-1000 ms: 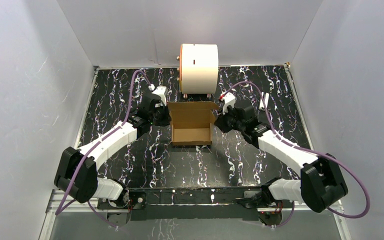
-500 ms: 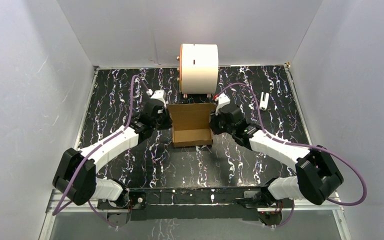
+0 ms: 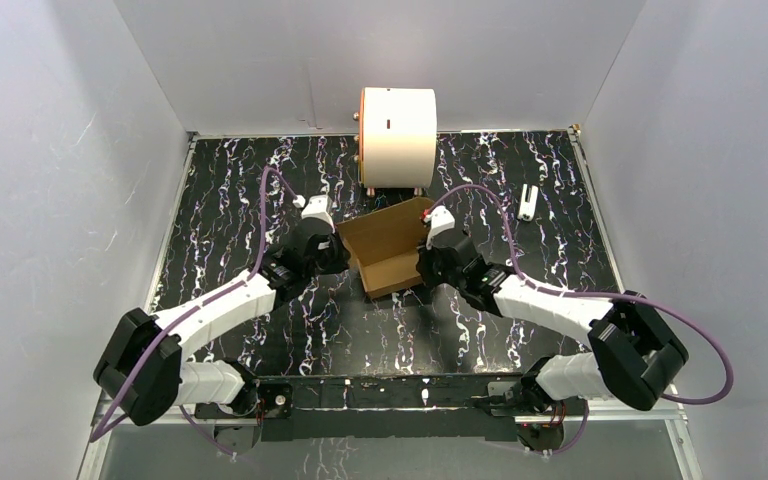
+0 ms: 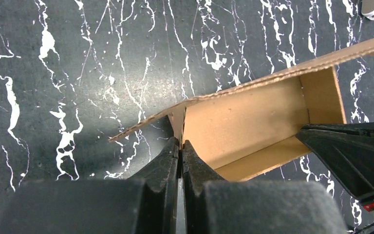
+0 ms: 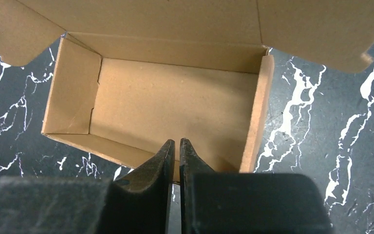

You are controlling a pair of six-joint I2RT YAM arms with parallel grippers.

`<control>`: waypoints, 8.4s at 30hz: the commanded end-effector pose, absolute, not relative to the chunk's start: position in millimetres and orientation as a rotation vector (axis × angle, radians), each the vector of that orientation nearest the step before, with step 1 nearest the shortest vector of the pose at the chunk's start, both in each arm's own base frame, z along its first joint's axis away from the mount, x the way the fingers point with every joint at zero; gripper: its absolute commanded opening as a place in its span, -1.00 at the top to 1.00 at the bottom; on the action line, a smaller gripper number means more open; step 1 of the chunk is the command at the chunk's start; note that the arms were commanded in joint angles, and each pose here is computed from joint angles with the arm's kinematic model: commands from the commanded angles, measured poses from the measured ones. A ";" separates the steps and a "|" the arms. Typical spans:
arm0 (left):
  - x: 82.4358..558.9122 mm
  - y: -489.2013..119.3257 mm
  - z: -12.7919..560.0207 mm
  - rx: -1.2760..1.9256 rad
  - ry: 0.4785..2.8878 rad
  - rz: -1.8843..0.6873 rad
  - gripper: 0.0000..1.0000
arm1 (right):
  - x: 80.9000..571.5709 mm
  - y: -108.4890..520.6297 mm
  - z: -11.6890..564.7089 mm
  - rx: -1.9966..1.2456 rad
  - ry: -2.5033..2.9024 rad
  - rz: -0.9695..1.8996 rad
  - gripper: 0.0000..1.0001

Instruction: Fold the paper box

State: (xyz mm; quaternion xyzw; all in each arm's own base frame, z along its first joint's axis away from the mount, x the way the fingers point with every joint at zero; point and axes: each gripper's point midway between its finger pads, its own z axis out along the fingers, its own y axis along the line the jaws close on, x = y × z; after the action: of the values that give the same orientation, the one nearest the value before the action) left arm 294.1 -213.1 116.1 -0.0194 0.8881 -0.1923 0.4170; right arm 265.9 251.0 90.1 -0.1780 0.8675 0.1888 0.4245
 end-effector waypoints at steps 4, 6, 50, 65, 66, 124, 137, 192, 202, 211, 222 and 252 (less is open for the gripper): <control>297.4 -199.0 132.7 -0.041 2.166 -0.403 0.89 | 271.6 246.8 141.2 -0.514 2.001 0.456 0.31; 298.3 -198.0 138.3 -0.006 2.162 -0.383 0.86 | 273.4 243.2 154.2 -0.576 1.971 0.420 0.14; 326.1 -174.5 205.8 0.585 2.162 -0.404 -0.40 | 389.3 234.7 216.9 -1.200 1.652 0.500 -0.90; 356.0 -231.8 206.2 0.937 2.106 -0.661 -0.42 | 409.8 243.1 200.9 -1.283 1.652 0.575 -0.87; 359.1 -235.6 200.1 0.963 2.112 -0.680 -0.37 | 408.4 243.0 199.9 -1.284 1.654 0.577 -0.87; 295.4 -195.2 194.6 1.042 2.258 -0.501 -0.43 | 385.2 264.4 221.3 -1.330 1.574 0.594 -0.87; 288.5 -184.9 187.5 0.855 2.255 -0.471 -0.46 | 364.5 255.9 253.6 -1.315 1.503 0.564 -0.87; 264.5 -206.6 149.8 0.679 2.405 -0.656 0.80 | 295.2 257.6 175.1 -1.419 1.626 0.681 -0.87; 291.0 -185.5 171.0 0.778 2.307 -0.419 0.72 | 275.9 246.6 224.1 -1.384 1.489 0.624 -0.87; 321.4 -181.0 190.0 0.718 2.229 -0.319 0.17 | 259.5 227.2 217.9 -1.357 1.494 0.600 -0.87; 317.8 -155.3 219.1 0.380 2.119 -0.344 -0.66 | 280.8 154.9 184.6 -1.164 1.677 0.476 -0.87; 294.4 6.6 241.8 -0.342 1.767 0.103 -0.93 | 263.8 134.6 118.5 -0.136 2.339 0.948 -0.87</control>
State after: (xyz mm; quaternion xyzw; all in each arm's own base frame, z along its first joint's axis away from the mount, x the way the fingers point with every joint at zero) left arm 295.5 -8.4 228.3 -0.1264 0.7927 0.0175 0.5961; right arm 246.8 130.7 99.2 -0.0933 0.8883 0.3380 0.2967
